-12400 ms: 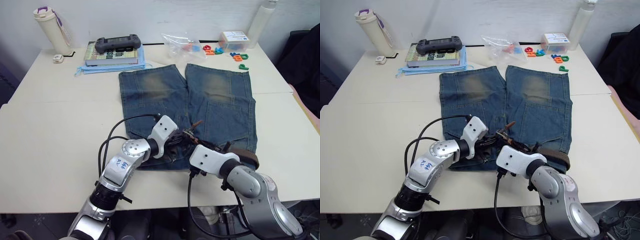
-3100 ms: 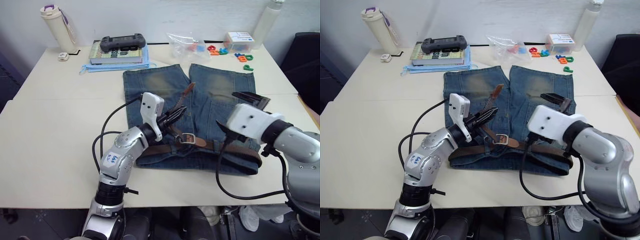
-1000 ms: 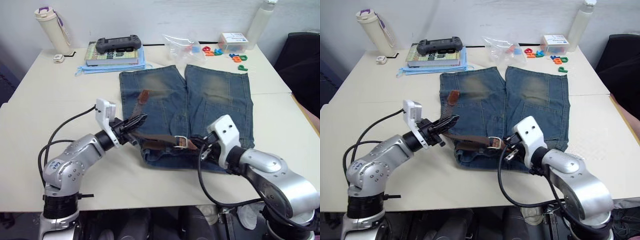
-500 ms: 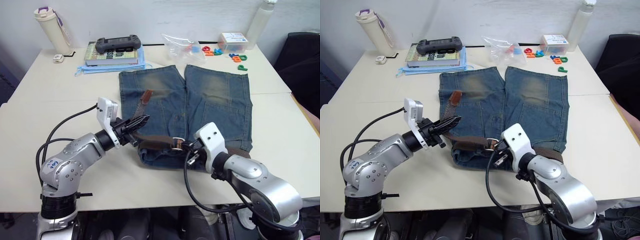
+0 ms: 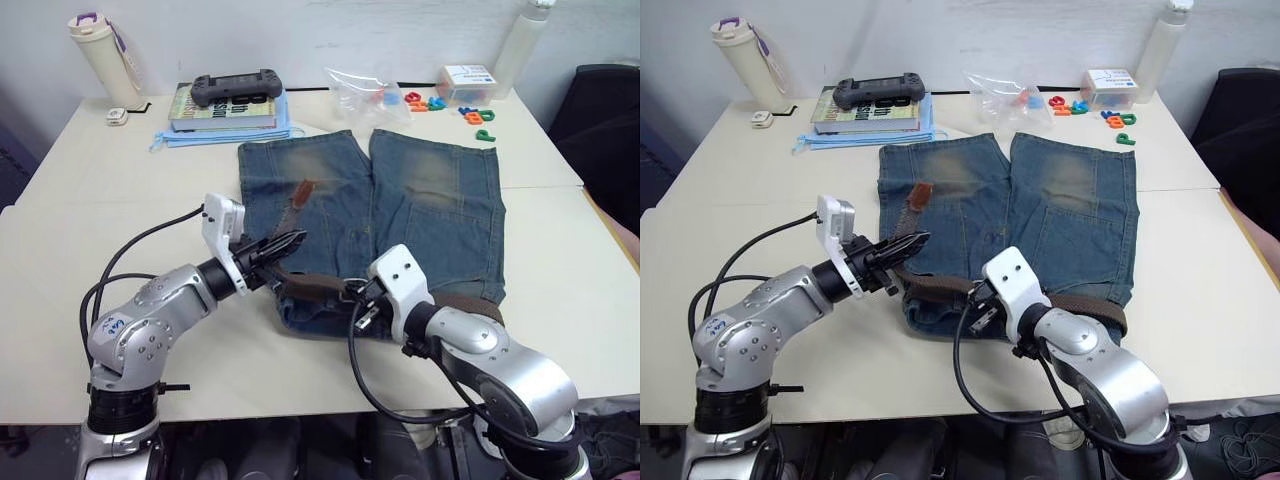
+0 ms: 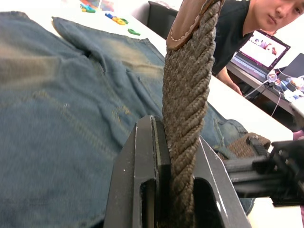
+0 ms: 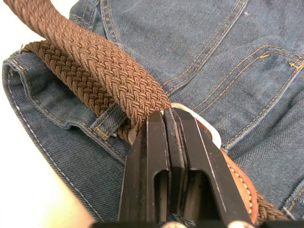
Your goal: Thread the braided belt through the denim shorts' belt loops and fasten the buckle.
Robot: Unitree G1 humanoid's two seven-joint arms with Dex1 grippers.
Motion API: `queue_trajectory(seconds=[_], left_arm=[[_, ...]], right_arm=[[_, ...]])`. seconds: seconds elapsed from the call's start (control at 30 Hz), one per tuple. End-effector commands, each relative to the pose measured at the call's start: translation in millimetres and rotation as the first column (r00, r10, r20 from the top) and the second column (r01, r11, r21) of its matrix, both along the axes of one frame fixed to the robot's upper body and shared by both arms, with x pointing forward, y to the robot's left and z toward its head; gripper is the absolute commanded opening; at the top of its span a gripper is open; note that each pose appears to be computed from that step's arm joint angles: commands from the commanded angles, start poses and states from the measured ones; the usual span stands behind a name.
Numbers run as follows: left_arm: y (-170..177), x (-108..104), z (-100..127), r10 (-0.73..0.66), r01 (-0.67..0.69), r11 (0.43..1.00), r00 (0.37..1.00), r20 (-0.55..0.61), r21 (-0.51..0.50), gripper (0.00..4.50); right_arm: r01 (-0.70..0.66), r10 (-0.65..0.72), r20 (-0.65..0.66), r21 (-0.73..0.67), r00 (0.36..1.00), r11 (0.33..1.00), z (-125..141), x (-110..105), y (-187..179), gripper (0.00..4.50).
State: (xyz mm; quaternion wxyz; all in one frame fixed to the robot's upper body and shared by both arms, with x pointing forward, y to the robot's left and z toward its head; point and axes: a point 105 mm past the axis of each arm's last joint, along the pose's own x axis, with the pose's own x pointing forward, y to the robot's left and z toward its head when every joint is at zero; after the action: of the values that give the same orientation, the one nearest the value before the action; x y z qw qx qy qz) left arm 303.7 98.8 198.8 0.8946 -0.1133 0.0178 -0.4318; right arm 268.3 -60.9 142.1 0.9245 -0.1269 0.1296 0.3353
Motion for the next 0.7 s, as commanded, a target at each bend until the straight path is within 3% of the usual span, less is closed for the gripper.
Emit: queue_trajectory(seconds=[0.03, 0.33, 0.57, 0.7], left_arm=[[-8.4, -4.8, 14.1, -0.030, 0.031, 0.999, 0.997, 0.064, -0.014, 0.00], [-47.3, -7.6, 23.8, -0.117, 0.122, 0.991, 0.988, 0.105, -0.045, 0.00], [-79.9, 8.8, 17.7, -0.186, 0.187, 0.982, 0.976, 0.109, 0.008, 0.00], [-89.5, 20.3, 19.8, -0.221, 0.223, 0.975, 0.971, 0.087, -0.011, 0.00]], right_arm=[[-0.006, 0.006, -0.003, -0.018, 1.000, 1.000, -3.7, -1.0, 1.7, 0.08], [-0.012, 0.007, -0.058, -0.092, 0.998, 0.996, -23.8, 0.1, 1.5, 0.08], [-0.058, 0.045, -0.071, -0.193, 0.996, 0.980, -38.3, -4.3, 5.0, 0.08], [-0.082, 0.068, -0.074, -0.200, 0.995, 0.976, -39.9, -7.8, 15.1, 0.08]])
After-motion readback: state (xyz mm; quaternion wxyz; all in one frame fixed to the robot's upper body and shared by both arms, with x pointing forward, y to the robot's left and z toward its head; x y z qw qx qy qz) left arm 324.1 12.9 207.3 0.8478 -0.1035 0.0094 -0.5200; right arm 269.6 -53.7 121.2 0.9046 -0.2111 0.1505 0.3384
